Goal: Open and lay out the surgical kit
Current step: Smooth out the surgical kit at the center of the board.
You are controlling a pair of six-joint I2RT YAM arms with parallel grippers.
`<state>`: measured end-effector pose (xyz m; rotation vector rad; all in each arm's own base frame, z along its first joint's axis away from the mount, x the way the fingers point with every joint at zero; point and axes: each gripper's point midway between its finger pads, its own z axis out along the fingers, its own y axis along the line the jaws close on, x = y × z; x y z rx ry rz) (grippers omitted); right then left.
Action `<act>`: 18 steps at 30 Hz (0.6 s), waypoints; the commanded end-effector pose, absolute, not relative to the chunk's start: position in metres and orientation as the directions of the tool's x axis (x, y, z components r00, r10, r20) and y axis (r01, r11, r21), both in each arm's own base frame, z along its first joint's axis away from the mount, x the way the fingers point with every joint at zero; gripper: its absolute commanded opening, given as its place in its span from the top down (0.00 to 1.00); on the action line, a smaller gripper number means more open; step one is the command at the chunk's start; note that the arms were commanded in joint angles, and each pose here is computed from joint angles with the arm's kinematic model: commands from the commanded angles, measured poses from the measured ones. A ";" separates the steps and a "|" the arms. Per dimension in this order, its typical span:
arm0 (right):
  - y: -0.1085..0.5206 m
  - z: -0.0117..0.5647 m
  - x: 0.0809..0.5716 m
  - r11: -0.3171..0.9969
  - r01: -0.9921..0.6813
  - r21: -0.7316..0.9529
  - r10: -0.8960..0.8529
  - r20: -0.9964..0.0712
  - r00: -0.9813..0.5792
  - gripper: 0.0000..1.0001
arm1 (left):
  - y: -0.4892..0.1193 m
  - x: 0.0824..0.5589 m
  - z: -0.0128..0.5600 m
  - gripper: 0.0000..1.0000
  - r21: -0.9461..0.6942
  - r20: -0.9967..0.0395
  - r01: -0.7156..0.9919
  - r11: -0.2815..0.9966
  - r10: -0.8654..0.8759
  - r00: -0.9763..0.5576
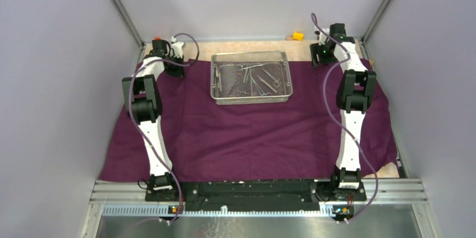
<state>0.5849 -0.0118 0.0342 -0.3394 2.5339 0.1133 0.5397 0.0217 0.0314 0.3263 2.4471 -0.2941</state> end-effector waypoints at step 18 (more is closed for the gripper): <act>-0.106 0.056 0.568 0.982 -0.183 -0.041 -0.175 -0.550 -0.817 0.34 | 0.075 0.523 0.007 0.24 0.018 -0.530 0.207 0.978 0.185 -0.828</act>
